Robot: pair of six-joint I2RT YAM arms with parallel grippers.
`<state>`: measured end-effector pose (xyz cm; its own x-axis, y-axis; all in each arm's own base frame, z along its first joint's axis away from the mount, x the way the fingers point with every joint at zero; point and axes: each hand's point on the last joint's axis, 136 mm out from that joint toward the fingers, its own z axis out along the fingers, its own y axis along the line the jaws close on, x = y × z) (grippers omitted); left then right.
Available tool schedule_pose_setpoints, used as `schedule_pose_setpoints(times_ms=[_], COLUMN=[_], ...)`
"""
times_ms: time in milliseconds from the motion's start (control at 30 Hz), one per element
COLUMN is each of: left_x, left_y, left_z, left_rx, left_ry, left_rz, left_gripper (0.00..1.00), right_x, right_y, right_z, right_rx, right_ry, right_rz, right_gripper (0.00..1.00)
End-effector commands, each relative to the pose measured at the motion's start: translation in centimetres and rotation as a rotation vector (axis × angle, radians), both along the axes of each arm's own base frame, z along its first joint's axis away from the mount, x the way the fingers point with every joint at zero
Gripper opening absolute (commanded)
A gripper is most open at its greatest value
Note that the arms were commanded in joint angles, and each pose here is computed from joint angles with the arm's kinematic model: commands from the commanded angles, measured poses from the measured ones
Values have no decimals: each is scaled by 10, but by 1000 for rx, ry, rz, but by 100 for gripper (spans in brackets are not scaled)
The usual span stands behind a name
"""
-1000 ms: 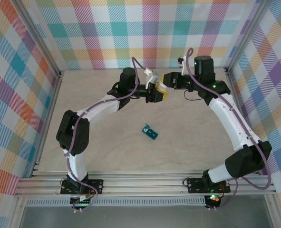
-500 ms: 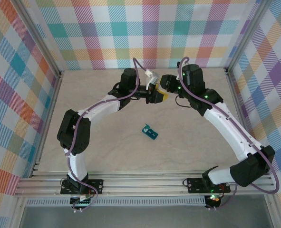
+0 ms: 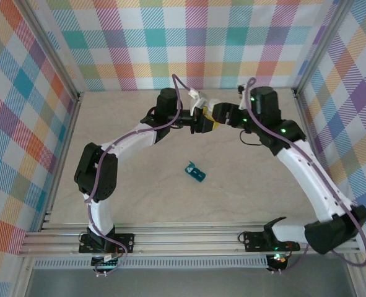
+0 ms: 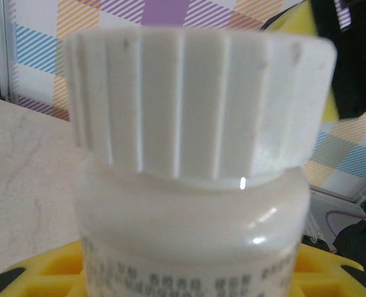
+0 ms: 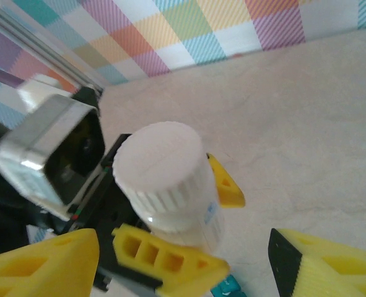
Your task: Sort the pills into containers
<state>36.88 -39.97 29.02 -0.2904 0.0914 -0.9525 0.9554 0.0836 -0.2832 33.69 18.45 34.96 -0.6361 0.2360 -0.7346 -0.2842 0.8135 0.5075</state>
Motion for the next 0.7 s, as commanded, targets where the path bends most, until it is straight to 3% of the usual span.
schedule_pose_setpoints(times_ms=[0,300,667], left_x=[-2,-6,-6], left_y=[4,2,0], left_z=[33,32,31], left_rx=[-52,-46,-44], left_ry=[-87,-77,-70], left_rz=[-6,-46,-59], left_gripper=[0,0,0], right_x=[-14,9,22], right_y=[-5,11,25], right_z=[11,33,31], right_rx=[51,67,101], right_ry=[-50,-163,-156], right_rz=[104,303,380], right_gripper=[76,78,77])
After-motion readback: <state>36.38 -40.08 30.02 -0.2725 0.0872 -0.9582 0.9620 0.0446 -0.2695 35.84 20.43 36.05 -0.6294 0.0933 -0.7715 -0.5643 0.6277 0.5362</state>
